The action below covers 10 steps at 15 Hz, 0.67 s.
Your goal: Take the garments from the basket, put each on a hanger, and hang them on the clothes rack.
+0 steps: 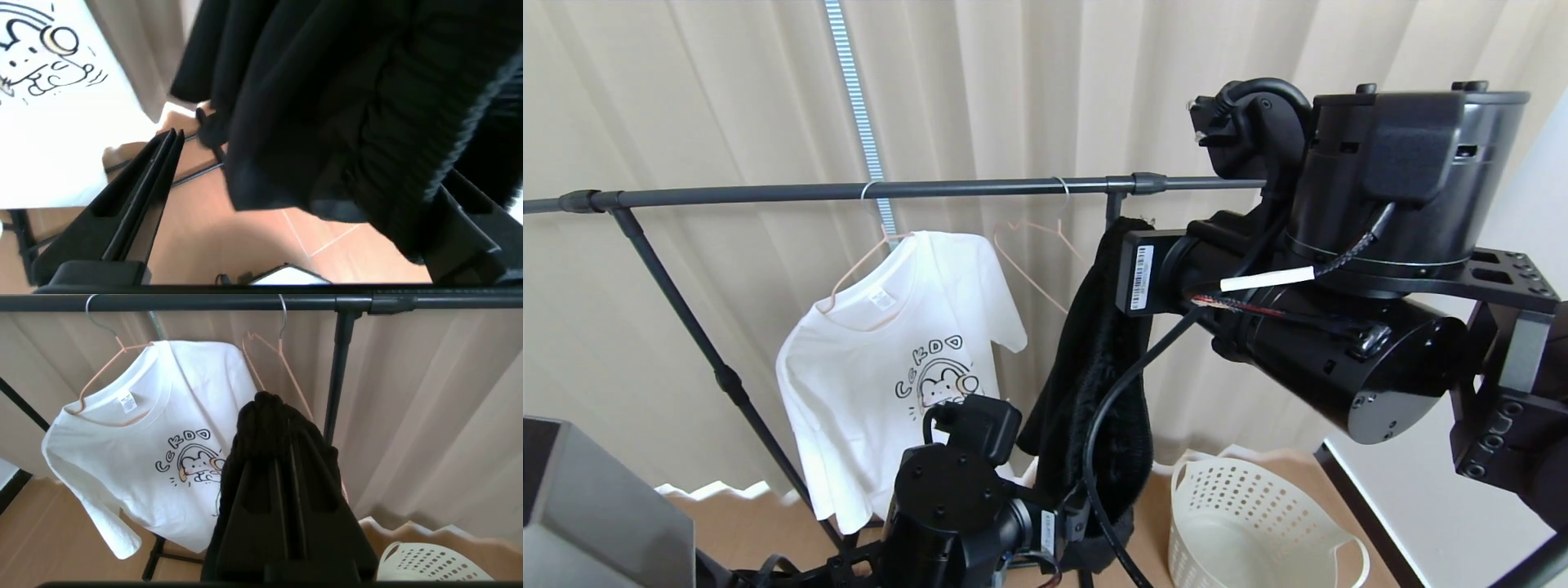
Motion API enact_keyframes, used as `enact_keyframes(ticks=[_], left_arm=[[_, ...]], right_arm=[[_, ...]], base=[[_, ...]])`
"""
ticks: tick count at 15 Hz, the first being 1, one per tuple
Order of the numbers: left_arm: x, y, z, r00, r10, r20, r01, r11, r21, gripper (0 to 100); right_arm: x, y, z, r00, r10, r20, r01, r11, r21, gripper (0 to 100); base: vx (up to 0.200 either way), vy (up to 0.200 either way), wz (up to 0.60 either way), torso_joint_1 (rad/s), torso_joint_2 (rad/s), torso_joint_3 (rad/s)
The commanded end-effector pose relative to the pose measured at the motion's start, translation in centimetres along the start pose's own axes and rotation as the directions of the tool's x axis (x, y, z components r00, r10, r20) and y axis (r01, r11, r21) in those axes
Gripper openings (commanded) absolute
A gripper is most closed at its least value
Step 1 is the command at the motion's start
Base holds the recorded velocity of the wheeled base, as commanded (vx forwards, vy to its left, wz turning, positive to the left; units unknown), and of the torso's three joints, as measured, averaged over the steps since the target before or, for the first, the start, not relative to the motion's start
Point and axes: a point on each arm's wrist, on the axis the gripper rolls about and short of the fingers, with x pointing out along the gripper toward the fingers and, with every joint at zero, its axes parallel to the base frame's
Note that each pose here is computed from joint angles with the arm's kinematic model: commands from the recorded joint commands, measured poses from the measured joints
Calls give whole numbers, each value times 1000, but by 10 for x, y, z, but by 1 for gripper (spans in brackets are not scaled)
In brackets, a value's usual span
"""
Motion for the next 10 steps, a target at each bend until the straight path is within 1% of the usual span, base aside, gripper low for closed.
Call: enact_keyframes(ticks=[1, 4, 6, 8, 10], left_arm=[[-2, -3, 3, 1000, -14, 20, 14, 1000, -5, 100], [-3, -11, 2, 999, -41, 20, 41, 999, 0, 100], [-8, -19, -5, 998, -70, -2, 70, 997, 21, 100], [-2, -20, -11, 998, -63, -13, 63, 998, 27, 100], [2, -21, -14, 998, -63, -3, 63, 998, 24, 100]], right_arm=[[2, 2, -2, 1000, 1, -3, -1, 1000, -3, 0], [7, 5, -6, 1000, 1, -12, -1, 1000, -9, 0], [12, 10, -3, 1000, 2, 0, -2, 1000, 0, 0], [15, 14, -2, 1000, 4, 5, -4, 1000, 5, 0], [17, 18, -3, 1000, 4, 6, -4, 1000, 4, 0]], base=[[0, 0, 0, 0, 0, 0], [0, 0, 0, 0, 0, 0], [0, 0, 0, 0, 0, 0], [0, 0, 0, 0, 0, 0], [0, 0, 0, 0, 0, 0]])
